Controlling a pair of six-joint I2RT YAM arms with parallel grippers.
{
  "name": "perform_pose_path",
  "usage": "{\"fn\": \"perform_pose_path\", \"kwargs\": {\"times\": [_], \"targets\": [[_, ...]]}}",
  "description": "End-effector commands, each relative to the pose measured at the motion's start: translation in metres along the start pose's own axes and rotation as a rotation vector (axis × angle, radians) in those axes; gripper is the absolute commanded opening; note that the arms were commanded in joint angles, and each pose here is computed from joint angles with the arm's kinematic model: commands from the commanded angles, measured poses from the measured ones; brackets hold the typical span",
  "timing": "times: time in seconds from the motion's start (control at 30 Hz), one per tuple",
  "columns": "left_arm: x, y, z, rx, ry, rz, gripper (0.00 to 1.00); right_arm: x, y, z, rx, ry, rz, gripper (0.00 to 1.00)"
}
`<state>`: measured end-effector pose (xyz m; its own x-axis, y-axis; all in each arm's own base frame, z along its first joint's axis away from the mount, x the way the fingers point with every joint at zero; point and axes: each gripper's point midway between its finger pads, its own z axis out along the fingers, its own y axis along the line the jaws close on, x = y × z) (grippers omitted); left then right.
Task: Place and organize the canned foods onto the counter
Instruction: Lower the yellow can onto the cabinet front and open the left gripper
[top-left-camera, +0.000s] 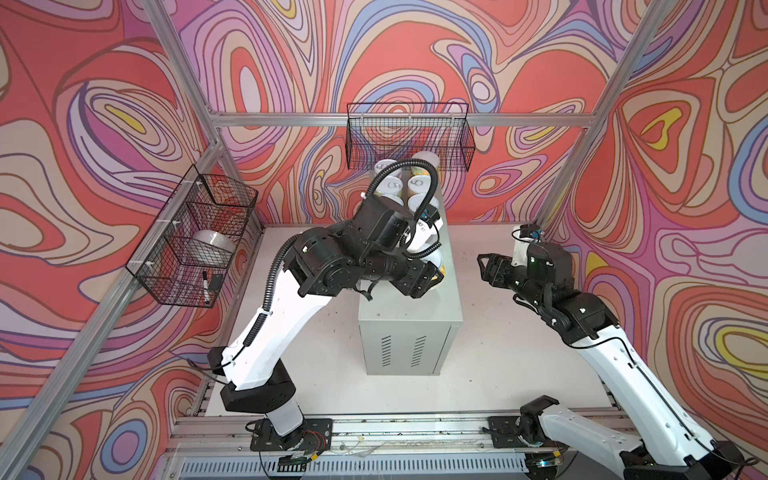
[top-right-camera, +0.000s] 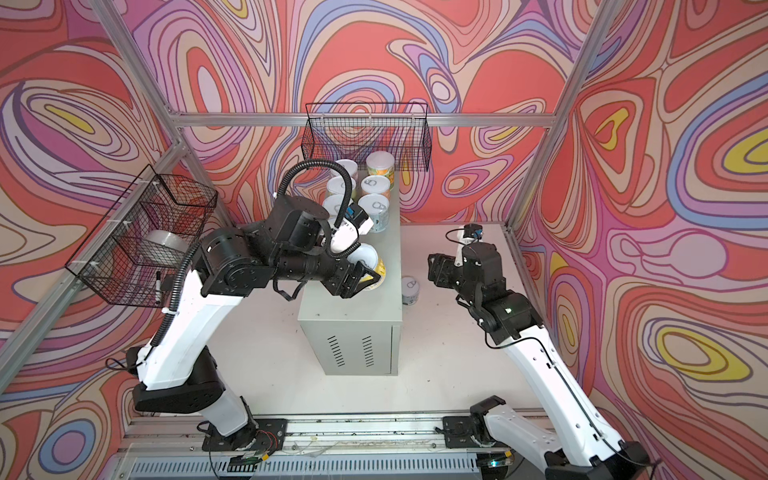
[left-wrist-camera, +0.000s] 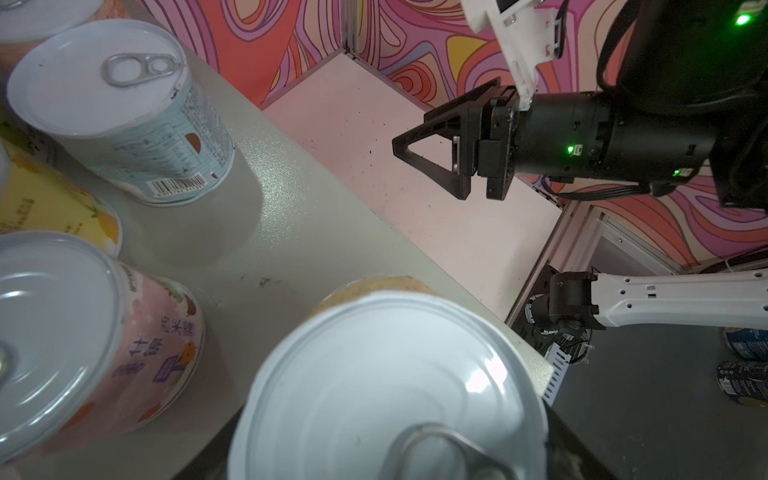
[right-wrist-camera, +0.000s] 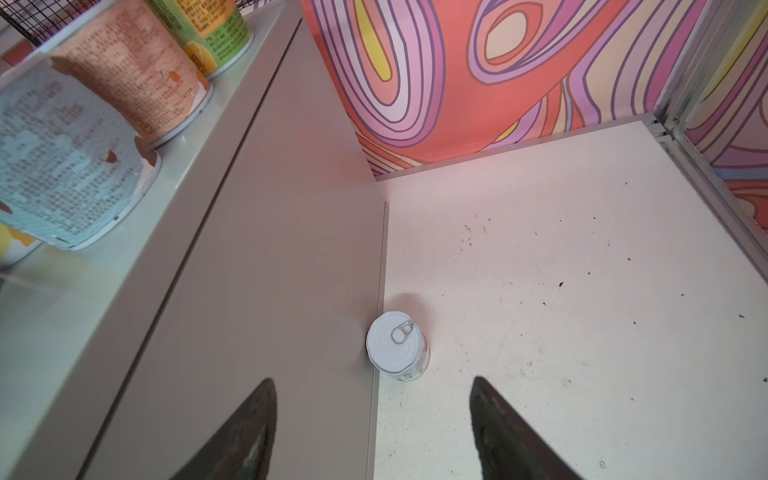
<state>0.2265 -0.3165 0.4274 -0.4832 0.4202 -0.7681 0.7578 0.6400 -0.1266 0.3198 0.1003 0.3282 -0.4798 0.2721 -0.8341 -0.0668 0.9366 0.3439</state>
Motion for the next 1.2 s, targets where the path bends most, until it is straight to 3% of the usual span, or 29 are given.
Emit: {"fn": "perform_pose_path", "kwargs": {"times": [0.0, 0.37, 0.4, 0.47, 0.57, 0.63, 1.17], "targets": [[-0.007, 0.006, -0.006, -0.039, -0.031, 0.02, 0.0, -0.012, 0.001, -0.011, -0.002, -0.033, -0.002, 0.75], [0.001, 0.012, 0.016, -0.067, 0.025, 0.032, 0.0, -0.013, 0.015, -0.011, -0.076, -0.021, 0.016, 0.75], [0.003, 0.013, 0.019, -0.077, 0.036, 0.033, 0.07, -0.012, 0.016, -0.011, -0.082, -0.017, 0.017, 0.75], [0.005, 0.016, 0.023, -0.092, 0.049, 0.035, 0.31, -0.011, 0.021, -0.01, -0.111, -0.006, 0.022, 0.75], [0.008, 0.02, 0.028, -0.109, 0.057, 0.035, 0.78, -0.007, 0.029, -0.006, -0.149, 0.021, 0.037, 0.75], [0.008, 0.021, 0.03, -0.119, 0.058, 0.035, 0.99, -0.007, 0.031, -0.006, -0.16, 0.023, 0.045, 0.76], [-0.042, 0.023, -0.012, -0.155, -0.172, 0.077, 1.0, -0.045, 0.056, -0.038, -0.265, -0.064, 0.001, 0.77]]}}
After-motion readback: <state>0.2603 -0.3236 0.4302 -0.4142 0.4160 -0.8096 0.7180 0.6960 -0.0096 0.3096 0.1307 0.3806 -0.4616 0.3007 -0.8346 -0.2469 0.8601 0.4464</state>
